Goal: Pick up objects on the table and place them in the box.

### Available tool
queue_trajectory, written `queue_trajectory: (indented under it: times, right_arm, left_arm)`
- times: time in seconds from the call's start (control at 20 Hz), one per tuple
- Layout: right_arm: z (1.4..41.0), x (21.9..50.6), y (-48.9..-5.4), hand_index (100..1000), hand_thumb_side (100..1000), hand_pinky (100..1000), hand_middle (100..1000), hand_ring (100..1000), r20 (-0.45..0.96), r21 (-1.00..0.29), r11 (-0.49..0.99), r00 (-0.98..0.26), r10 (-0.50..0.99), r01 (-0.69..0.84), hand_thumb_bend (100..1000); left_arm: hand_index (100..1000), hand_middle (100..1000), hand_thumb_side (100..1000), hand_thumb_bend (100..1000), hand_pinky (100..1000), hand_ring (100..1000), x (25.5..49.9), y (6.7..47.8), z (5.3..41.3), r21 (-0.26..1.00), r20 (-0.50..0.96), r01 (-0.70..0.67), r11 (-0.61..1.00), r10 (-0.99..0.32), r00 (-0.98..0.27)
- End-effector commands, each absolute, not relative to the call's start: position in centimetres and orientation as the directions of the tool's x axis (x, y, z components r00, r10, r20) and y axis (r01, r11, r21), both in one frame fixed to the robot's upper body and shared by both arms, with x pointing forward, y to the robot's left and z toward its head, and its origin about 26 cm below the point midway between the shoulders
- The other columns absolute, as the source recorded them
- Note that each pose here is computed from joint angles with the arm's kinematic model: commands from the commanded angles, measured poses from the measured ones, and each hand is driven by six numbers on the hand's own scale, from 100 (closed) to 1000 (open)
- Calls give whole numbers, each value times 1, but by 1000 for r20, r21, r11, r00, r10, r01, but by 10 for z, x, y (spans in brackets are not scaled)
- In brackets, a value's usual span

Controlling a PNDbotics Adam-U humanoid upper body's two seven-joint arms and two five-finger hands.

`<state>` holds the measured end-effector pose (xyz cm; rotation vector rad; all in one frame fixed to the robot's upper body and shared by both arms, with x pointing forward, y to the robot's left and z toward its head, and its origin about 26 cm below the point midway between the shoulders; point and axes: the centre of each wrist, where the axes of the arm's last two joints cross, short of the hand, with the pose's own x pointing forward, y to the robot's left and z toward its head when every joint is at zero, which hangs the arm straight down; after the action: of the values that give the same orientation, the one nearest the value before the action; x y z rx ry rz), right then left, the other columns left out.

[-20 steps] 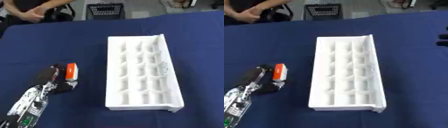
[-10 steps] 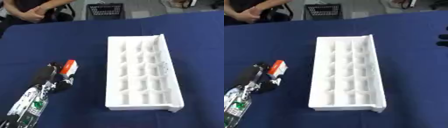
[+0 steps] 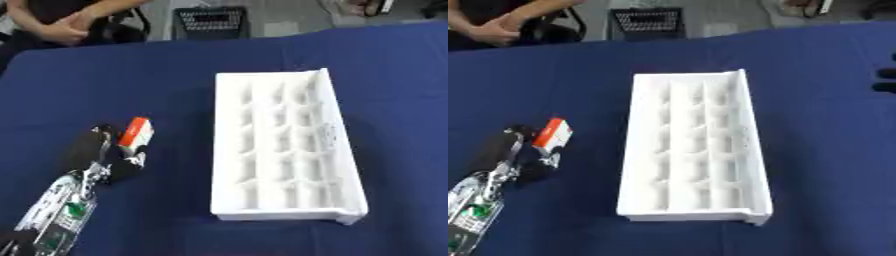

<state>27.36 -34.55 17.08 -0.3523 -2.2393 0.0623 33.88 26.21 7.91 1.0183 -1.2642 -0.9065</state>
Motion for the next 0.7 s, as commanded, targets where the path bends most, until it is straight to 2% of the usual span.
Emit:
queue_trajectory:
  times: [0.05,0.35,0.4,0.45,0.7]
  right_arm:
    - [180,271,-346,817,994,617,704,664,727,-181,956,-623,289,232,100]
    - [180,271,-347,817,994,617,704,664,728,-181,955,-621,290,234,100]
    - [179,271,-347,817,994,617,704,664,728,-181,955,-621,290,233,100]
    - [179,271,-346,817,994,617,704,664,729,-181,956,-621,289,233,100]
    - [179,271,-346,817,994,617,704,664,730,-182,956,-619,288,231,100]
  left_arm:
    - [410,726,433,100,845,765,341,262,97,941,325,-122,315,-943,73]
    - [408,714,436,100,850,764,338,255,135,875,374,-323,360,-927,-19]
    - [408,715,391,100,851,765,337,251,142,865,378,-339,370,-925,-44]
    - [409,715,438,100,853,765,337,247,149,857,380,-349,380,-922,-69]
    - [409,717,445,100,856,768,335,225,170,836,385,-344,428,-904,-188]
